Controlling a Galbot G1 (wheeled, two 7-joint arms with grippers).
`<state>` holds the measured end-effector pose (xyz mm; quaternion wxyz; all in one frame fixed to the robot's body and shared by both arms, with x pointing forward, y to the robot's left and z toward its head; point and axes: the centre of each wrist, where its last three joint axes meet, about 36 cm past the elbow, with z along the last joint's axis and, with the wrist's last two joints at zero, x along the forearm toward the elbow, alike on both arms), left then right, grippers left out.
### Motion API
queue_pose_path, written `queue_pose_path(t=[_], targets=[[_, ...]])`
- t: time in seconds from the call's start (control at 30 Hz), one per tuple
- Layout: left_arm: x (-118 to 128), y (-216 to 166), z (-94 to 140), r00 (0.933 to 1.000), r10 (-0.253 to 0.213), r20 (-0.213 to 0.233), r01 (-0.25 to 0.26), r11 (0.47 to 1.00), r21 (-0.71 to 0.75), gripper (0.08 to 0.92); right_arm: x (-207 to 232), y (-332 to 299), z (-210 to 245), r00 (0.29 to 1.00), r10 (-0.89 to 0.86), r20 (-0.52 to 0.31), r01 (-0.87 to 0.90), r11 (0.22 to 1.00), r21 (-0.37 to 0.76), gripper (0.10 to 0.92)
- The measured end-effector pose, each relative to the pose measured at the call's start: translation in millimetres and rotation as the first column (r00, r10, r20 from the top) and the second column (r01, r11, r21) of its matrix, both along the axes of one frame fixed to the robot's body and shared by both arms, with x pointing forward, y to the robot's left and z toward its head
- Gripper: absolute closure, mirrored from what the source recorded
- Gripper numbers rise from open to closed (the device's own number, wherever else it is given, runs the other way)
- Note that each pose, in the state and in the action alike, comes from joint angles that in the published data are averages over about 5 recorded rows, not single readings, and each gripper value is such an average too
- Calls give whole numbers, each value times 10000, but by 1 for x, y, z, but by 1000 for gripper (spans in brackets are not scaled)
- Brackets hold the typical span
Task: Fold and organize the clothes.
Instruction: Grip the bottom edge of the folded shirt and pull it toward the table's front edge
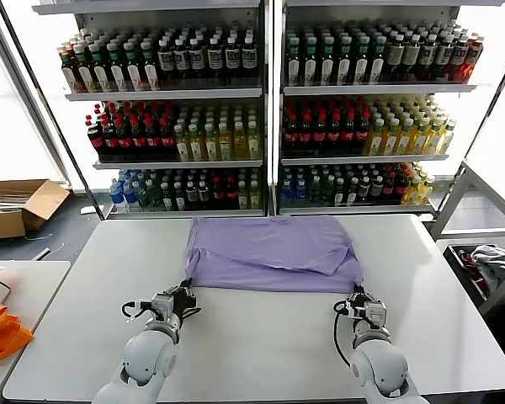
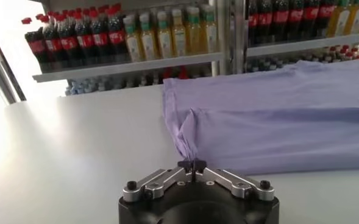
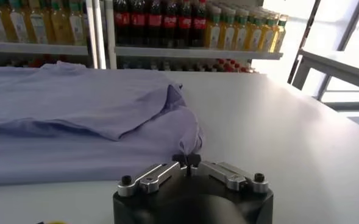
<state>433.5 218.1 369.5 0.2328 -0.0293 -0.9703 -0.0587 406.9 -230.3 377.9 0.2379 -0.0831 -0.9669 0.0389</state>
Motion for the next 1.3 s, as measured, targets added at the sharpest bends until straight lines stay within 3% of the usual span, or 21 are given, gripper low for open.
queue_pose_path(t=[0.27, 0.53, 0.83, 1.03, 1.3], targets=[[-16, 1, 14, 9988, -38, 480, 32, 9999, 129, 912, -27, 10, 20, 9995, 52, 302, -53, 10000, 32, 910], [-58, -9, 22, 9967, -168, 796, 158, 9998, 133, 912, -70, 23, 36, 9989, -160, 432, 154, 9998, 155, 910], [-119, -10, 30, 9966, -55, 816, 40, 9998, 189, 912, -128, 23, 42, 9982, -542, 240, 548, 9982, -255, 910], [-157, -13, 25, 9986, 80, 532, -93, 9996, 253, 912, -155, 23, 39, 9982, -605, -50, 600, 9957, -707, 905], [-191, -20, 22, 9997, 72, 223, -80, 9993, 356, 904, -177, 31, 36, 9977, -628, -237, 601, 9933, -984, 723]])
